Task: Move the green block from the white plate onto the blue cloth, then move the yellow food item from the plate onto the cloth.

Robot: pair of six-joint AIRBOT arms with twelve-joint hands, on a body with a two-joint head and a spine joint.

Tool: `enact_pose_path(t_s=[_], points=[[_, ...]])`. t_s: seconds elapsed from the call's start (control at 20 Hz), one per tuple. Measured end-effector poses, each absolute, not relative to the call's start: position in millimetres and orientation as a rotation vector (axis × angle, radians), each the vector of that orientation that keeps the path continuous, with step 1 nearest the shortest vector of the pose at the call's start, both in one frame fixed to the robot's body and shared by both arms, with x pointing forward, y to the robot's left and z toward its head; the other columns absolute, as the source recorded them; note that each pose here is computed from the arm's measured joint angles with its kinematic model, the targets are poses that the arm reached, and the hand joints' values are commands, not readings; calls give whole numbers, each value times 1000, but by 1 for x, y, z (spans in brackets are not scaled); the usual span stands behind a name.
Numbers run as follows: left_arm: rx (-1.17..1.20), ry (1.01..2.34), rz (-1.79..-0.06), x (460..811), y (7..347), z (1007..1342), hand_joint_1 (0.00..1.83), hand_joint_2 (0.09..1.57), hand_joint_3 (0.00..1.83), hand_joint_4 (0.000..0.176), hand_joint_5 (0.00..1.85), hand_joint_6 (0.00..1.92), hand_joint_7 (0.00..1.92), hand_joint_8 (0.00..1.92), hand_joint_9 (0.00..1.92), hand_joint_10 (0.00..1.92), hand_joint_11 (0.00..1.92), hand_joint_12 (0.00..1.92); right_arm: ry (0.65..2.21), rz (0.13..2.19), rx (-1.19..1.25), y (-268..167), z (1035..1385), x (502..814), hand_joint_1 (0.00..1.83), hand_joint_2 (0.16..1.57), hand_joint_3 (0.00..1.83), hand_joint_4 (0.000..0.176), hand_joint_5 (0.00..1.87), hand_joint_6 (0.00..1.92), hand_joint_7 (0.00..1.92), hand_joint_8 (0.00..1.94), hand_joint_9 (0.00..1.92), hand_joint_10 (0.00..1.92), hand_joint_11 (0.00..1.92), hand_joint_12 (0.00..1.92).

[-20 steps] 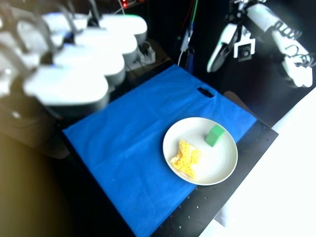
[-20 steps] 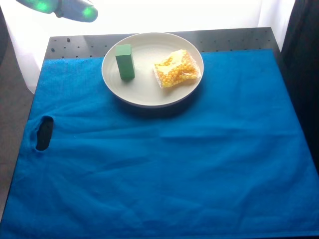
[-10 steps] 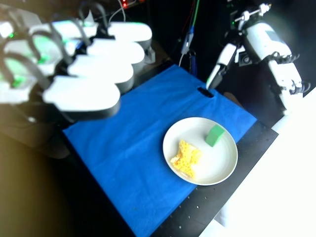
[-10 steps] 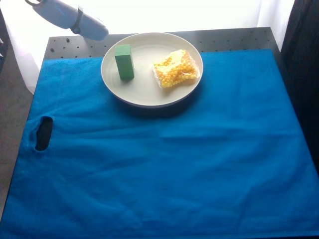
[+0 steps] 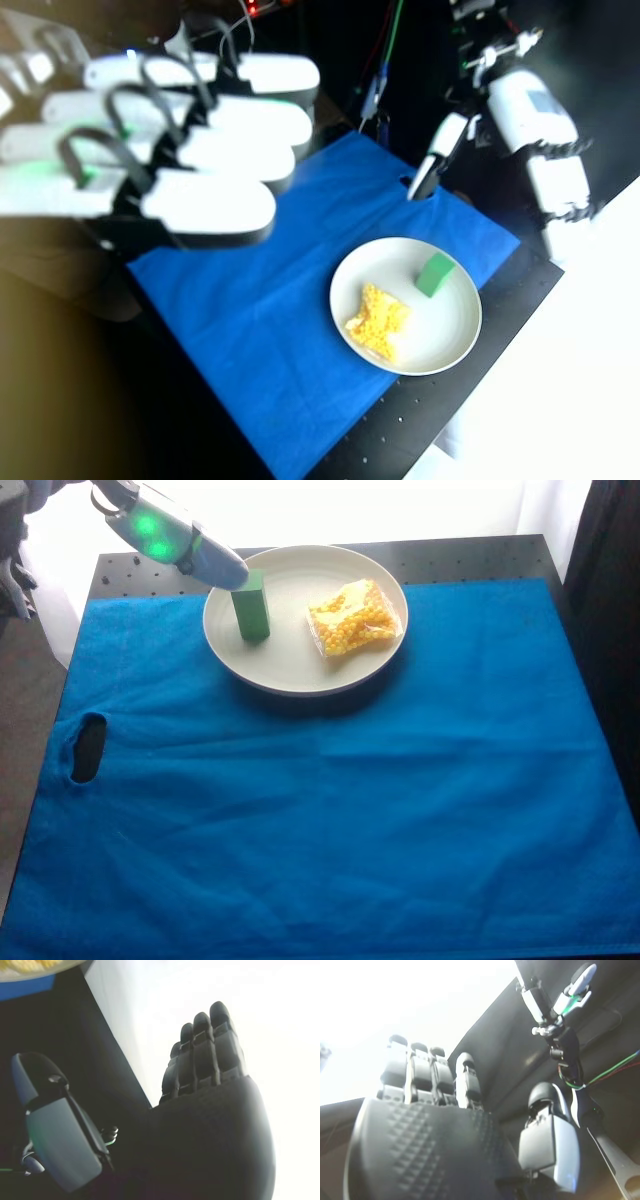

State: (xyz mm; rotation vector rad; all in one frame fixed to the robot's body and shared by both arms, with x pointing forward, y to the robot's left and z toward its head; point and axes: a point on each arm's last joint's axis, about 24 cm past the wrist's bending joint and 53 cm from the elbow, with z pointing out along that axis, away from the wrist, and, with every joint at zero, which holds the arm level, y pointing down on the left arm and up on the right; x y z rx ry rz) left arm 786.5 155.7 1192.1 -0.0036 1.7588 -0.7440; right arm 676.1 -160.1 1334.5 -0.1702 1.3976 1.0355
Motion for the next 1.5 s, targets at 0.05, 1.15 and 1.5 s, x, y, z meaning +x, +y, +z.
enact_pose_path(t_s=[0.05,1.15,1.5], points=[[-1,1763,-747,786,154,1189,828,667,1,31,113,3,232,0,270,0,182,98,1395,1040,-171,-159,1335,676,130,1055,0,171,123,14,66,6,5,2,0,0],[39,1888,-728,785,117,1119,933,682,0,0,289,7,509,6,474,1,66,638,1407,1072,-173,-150,1327,675,0,1101,2,84,79,3,86,1,93,1,0,594],[33,1901,-710,788,120,1112,1026,896,1,0,1028,26,967,16,882,37,430,1123,1408,1084,-177,-146,1324,674,0,1117,2,58,134,4,146,5,133,9,0,568]])
